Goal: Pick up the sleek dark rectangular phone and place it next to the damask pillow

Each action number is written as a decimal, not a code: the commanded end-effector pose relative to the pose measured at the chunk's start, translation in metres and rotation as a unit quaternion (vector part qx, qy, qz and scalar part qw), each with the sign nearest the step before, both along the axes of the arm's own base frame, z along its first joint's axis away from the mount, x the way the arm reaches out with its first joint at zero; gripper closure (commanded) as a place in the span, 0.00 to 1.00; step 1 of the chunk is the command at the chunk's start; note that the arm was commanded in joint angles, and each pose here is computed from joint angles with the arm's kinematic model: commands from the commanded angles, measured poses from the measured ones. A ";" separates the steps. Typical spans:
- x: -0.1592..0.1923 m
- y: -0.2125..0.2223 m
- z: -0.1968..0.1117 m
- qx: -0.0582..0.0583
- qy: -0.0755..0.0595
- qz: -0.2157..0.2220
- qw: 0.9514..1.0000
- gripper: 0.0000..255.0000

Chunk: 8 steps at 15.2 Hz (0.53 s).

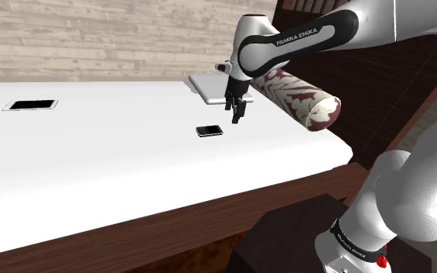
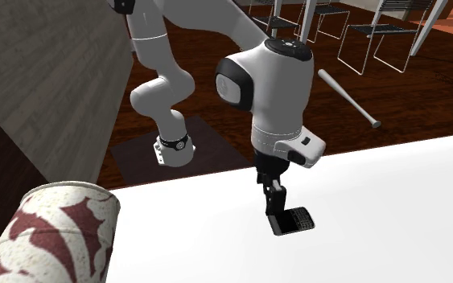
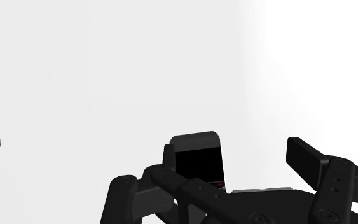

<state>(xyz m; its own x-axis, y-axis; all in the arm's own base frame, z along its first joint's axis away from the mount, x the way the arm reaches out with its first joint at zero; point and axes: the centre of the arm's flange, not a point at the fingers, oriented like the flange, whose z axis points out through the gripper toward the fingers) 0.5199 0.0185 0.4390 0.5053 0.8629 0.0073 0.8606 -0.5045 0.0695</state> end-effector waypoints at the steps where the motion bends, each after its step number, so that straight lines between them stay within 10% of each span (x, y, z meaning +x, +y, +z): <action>1: 0.018 0.010 -0.015 0.004 0.000 0.045 0.999 0.00; 8: 0.051 0.037 -0.057 0.011 0.002 0.128 0.992 0.00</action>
<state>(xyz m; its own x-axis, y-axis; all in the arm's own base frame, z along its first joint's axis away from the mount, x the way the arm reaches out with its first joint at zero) 0.5704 0.0571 0.3869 0.2759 0.9608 0.0263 0.9592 -0.2770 0.0573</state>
